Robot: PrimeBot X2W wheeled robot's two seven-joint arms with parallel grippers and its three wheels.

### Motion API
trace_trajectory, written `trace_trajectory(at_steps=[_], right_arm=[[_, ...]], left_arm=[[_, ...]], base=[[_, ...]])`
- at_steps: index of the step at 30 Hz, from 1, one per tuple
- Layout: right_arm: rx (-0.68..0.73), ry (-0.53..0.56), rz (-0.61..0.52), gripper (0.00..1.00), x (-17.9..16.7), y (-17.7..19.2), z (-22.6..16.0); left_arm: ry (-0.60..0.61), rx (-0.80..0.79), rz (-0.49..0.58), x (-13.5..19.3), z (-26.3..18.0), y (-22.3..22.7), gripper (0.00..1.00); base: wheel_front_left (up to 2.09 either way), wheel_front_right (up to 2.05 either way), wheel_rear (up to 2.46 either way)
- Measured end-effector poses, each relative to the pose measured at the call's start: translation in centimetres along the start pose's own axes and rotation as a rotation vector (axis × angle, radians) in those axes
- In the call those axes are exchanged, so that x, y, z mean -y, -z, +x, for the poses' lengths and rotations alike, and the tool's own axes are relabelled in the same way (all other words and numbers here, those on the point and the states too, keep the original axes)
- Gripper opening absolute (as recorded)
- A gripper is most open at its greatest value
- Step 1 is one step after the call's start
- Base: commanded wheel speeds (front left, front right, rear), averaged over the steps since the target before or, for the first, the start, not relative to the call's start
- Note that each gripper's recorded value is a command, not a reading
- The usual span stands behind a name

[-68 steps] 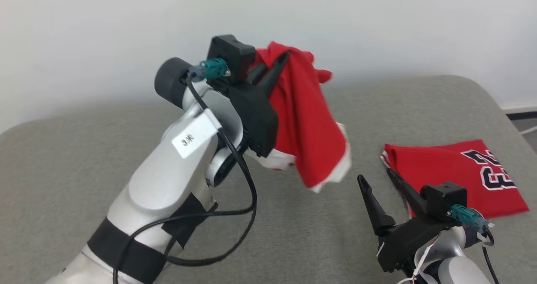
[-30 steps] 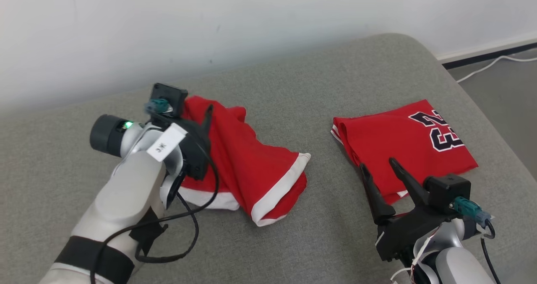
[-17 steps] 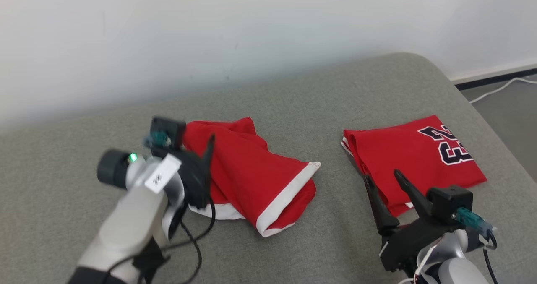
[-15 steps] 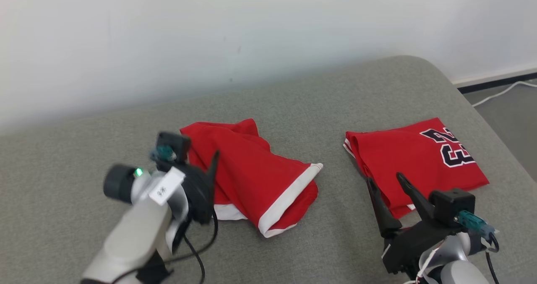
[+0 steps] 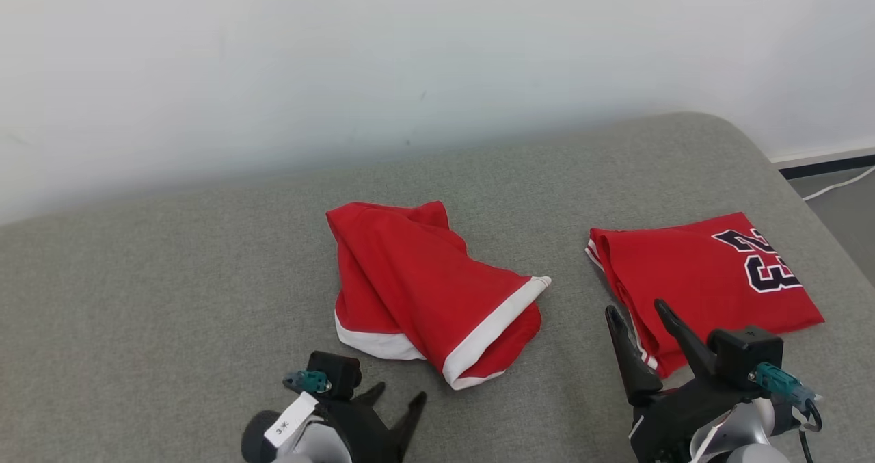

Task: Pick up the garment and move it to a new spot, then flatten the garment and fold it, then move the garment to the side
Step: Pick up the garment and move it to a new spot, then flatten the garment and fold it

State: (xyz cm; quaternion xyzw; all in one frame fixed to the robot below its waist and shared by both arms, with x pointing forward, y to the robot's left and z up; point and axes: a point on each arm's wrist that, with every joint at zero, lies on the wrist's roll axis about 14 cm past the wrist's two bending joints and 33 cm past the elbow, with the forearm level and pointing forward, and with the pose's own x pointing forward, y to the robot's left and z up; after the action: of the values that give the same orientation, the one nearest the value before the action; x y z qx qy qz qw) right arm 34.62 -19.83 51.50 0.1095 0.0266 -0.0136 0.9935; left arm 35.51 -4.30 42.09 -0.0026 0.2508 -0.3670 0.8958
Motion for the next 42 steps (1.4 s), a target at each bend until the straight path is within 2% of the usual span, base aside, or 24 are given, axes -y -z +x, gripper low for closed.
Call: trace_trajectory(at_steps=[4,13,23,34,42], right_arm=[[-0.007,-0.014,0.0,1.0,-0.5,0.2,0.3],[-0.021,-0.021,0.003,1.0,-0.9,0.5,0.5],[-0.036,0.0,0.002,1.0,-0.2,0.8,1.1],[-0.044,0.02,-0.002,1.0,0.5,0.9,2.0],[-0.057,0.021,-0.002,1.0,0.4,1.3,2.3]], left_arm=[[0.033,-0.015,-0.062,1.1,0.0,0.6,1.0],[0.097,-0.038,-0.115,3.0,0.3,0.6,1.0],[0.079,-0.051,-0.16,2.7,1.9,-0.6,1.0],[0.213,-0.034,-0.213,6.5,2.5,-2.3,1.0],[0.123,-0.017,-0.209,4.7,3.1,-3.3,1.0]], base=[[0.0,0.0,0.0],[0.0,0.0,0.0],[0.0,0.0,0.0],[0.0,0.0,0.0],[0.0,0.0,0.0]])
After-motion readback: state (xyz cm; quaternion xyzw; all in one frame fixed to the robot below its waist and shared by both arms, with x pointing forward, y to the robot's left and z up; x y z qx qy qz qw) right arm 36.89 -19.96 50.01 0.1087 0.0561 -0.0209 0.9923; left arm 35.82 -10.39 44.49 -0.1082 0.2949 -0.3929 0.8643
